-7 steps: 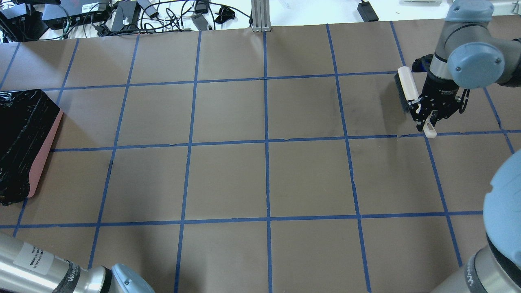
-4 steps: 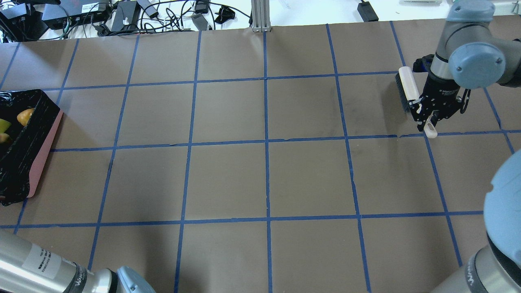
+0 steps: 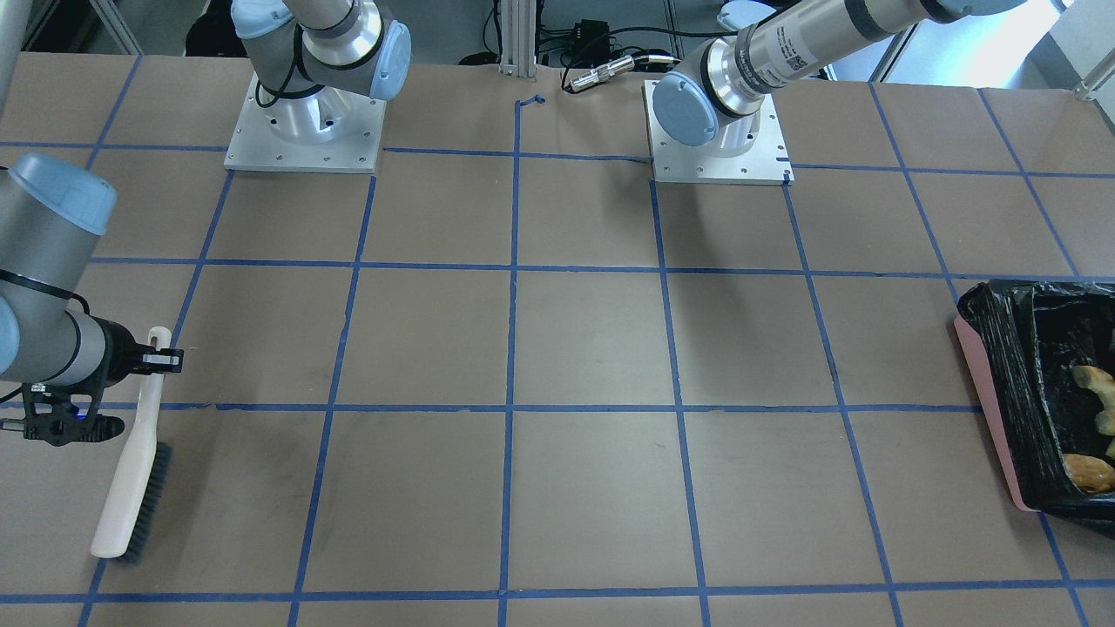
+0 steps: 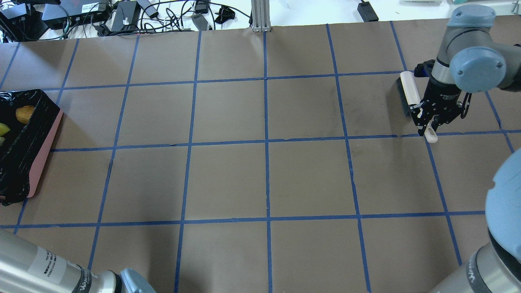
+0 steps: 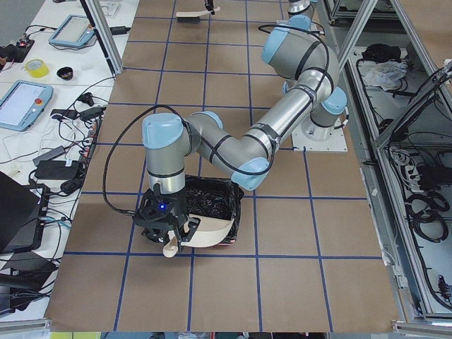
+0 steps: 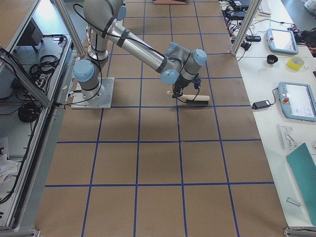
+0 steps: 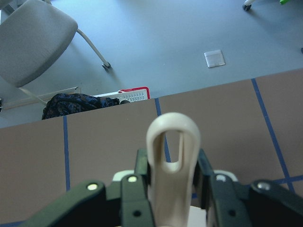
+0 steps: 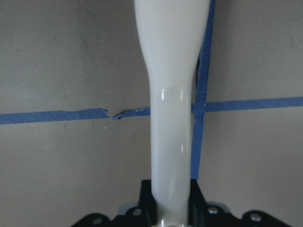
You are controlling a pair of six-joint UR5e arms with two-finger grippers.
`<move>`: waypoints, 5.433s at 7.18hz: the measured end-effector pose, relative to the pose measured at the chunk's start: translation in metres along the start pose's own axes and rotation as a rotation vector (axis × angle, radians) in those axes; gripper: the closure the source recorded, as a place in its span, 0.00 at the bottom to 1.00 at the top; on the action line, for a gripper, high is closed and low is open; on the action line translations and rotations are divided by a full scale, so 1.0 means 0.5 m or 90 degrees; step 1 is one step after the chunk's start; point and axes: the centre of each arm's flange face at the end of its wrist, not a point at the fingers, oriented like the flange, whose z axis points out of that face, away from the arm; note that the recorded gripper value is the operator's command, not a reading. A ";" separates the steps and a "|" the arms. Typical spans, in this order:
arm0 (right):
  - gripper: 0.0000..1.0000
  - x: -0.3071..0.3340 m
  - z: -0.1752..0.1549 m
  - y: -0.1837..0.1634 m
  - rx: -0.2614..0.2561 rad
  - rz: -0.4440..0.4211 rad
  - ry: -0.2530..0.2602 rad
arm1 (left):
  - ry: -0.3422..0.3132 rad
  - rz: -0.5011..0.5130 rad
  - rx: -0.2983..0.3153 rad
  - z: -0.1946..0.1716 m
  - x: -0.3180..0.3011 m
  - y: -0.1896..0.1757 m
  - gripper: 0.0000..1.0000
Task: Sweep and dump trash into bin
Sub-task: 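Tilt the dustpan over the black bin with the left gripper to dump the items, then return the empty dustpan to the table with left gripper while right gripper lowers brush, then release the dustpan with left gripper while right gripper releases the brush and rises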
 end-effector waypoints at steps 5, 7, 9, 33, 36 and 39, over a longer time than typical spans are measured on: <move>0.16 0.002 0.006 0.000 0.003 -0.019 0.000 | 0.048 -0.074 -0.182 -0.233 0.114 0.178 1.00; 0.06 0.002 0.009 0.001 0.002 -0.020 -0.001 | 0.044 -0.097 -0.253 -0.259 0.190 0.292 1.00; 0.00 0.004 -0.002 -0.001 0.021 -0.017 0.004 | 0.052 -0.146 -0.316 -0.256 0.264 0.392 1.00; 0.00 -0.360 -0.450 0.261 0.217 -0.025 -0.028 | 0.003 -0.116 -0.362 -0.057 0.404 0.952 0.26; 0.00 -0.359 -0.454 0.269 0.221 -0.021 -0.024 | 0.003 -0.105 -0.363 -0.056 0.397 0.952 0.14; 0.00 -0.359 -0.451 0.273 0.217 -0.021 -0.023 | 0.062 -0.106 -0.337 -0.141 0.395 0.865 0.18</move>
